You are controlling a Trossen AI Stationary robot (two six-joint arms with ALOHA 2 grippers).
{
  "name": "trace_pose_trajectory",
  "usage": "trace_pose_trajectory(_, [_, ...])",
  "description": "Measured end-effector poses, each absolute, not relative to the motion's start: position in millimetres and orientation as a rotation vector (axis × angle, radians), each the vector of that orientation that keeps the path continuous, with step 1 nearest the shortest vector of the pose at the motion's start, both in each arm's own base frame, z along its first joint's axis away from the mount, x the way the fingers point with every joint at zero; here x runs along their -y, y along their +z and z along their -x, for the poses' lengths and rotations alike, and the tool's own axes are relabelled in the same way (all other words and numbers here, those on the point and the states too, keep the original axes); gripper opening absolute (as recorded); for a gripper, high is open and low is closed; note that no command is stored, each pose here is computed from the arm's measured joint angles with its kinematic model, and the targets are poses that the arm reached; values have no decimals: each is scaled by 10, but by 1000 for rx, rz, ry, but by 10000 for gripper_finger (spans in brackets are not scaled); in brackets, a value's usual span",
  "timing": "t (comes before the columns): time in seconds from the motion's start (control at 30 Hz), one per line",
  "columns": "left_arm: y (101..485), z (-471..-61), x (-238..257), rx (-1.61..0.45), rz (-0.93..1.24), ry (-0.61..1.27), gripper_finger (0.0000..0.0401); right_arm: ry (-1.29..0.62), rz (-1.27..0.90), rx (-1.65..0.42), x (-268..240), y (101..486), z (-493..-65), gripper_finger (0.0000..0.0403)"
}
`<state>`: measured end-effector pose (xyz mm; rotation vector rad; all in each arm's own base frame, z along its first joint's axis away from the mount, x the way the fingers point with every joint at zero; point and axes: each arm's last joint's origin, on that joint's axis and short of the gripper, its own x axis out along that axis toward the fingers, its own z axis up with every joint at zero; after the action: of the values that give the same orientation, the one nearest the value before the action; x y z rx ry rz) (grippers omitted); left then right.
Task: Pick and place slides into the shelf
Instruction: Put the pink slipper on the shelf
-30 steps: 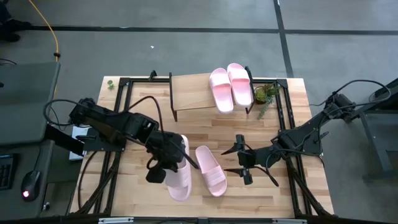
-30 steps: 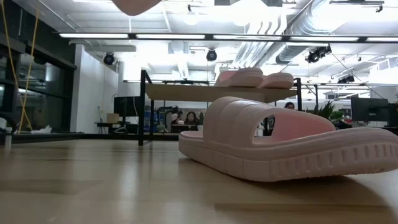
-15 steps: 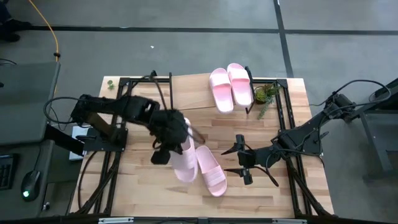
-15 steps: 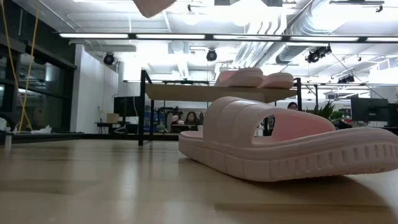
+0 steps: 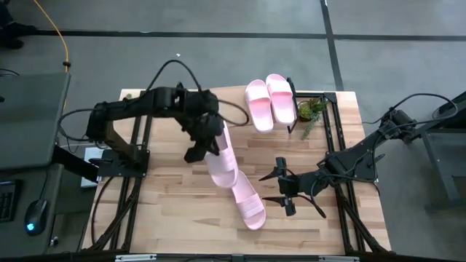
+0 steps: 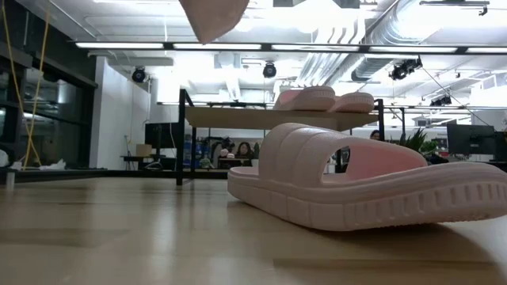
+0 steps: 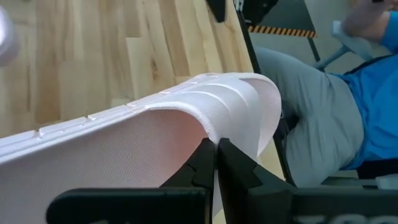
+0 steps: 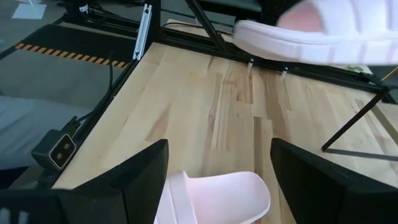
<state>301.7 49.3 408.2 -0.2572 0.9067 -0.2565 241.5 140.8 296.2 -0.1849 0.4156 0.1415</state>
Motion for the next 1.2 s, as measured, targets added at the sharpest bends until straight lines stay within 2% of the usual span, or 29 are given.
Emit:
trace_pose_trajectory(0.4, [4069, -2780, -1161, -863, 279, -205, 0, 40, 206, -506, -1072, 2892, -2542, 273])
trace_pose_trajectory(0.73, [4081, -2533, -1618, -778, 268, -181, 0, 76, 181, -543, -726, 2876, -2668, 273])
trace_pose_trajectory(1.2, [3729, -2422, -2220, -801, 343, -183, 0, 76, 200, -549, -551, 2875, -2712, 273])
